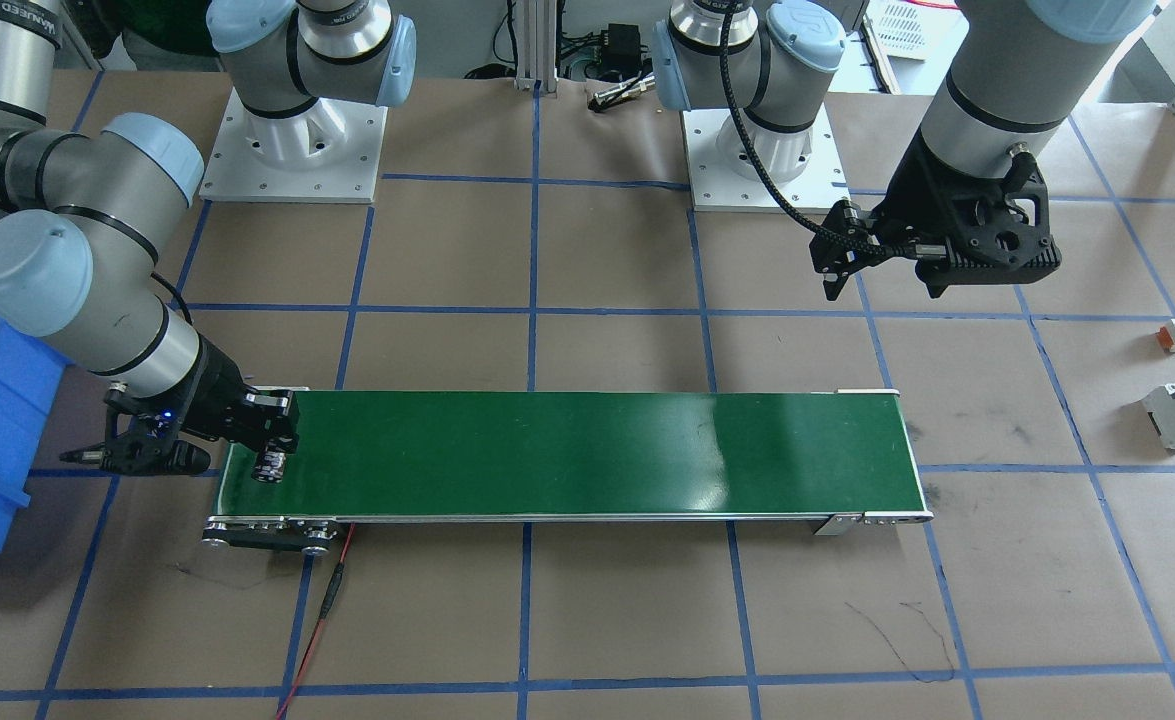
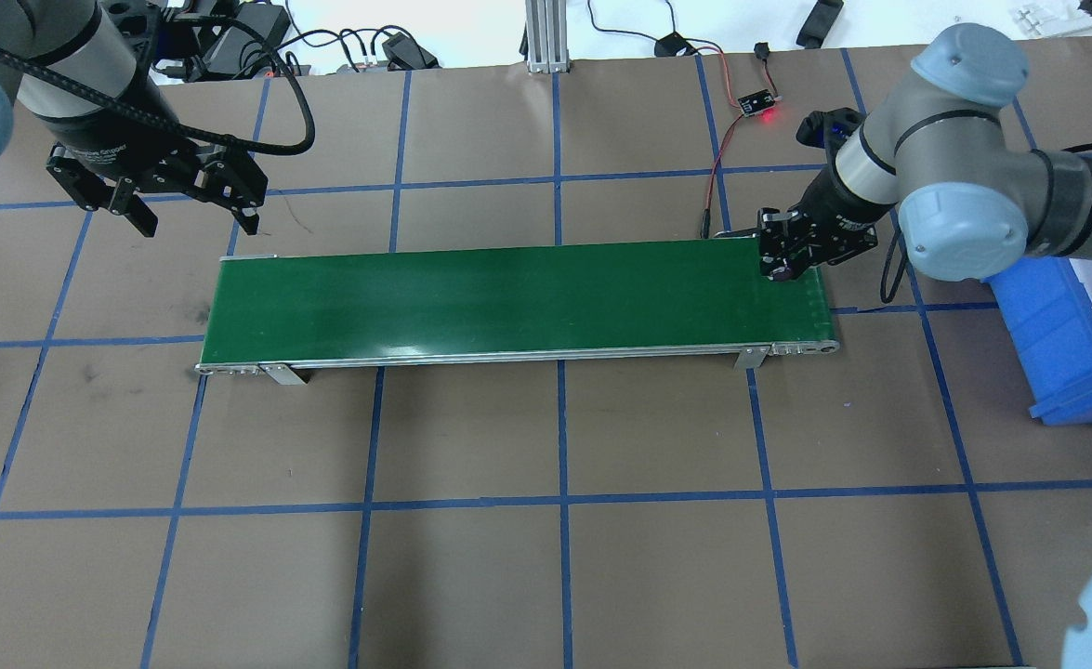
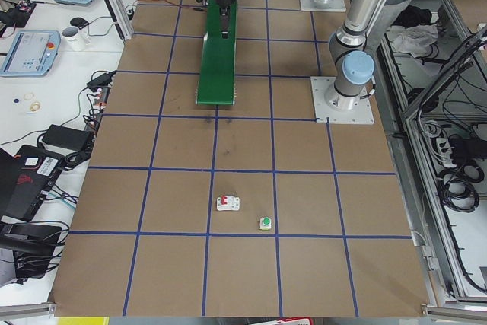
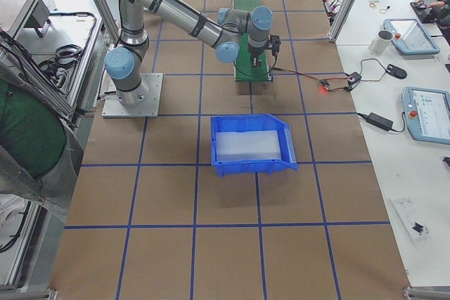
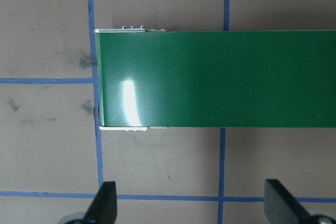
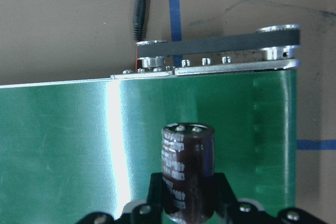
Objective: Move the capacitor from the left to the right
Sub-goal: 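Close the right gripper on the capacitor and lift it off the belt, then carry the capacitor with the right gripper over the blue bin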
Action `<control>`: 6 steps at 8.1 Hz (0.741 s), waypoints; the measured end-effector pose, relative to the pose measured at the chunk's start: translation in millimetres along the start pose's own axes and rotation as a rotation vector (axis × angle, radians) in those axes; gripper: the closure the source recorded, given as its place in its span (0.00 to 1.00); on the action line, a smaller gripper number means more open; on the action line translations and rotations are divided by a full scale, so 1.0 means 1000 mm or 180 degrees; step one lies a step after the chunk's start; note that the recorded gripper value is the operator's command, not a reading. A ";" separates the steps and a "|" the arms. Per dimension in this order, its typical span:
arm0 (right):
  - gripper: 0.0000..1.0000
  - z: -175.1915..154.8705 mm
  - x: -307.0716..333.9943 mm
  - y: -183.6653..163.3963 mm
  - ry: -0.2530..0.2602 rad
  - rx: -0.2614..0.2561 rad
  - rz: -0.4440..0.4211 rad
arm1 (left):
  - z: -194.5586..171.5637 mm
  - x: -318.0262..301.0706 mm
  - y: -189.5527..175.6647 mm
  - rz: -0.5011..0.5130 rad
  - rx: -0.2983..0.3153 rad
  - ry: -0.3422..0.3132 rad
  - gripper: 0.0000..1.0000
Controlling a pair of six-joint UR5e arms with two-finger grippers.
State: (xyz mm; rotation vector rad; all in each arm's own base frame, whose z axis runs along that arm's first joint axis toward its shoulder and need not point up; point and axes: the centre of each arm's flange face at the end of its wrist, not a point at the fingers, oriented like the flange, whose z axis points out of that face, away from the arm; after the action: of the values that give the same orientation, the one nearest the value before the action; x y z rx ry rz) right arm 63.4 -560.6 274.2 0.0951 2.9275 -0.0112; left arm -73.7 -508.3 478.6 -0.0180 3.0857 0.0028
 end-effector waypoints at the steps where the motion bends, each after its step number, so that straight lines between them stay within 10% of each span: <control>1: 1.00 -0.021 0.004 -0.005 0.0128 -0.0027 0.0020 | 0.000 0.000 0.000 0.0000 -0.0001 0.0000 0.00; 6: 1.00 -0.120 0.100 -0.012 0.0771 -0.0126 -0.0041 | 0.000 0.000 0.000 0.0000 0.0000 0.0005 0.00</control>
State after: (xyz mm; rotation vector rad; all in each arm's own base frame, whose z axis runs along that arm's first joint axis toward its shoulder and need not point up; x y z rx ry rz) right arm -60.5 -564.7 370.7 0.0761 3.1686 0.0605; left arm -73.9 -508.4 478.5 -0.0178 3.0872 0.0029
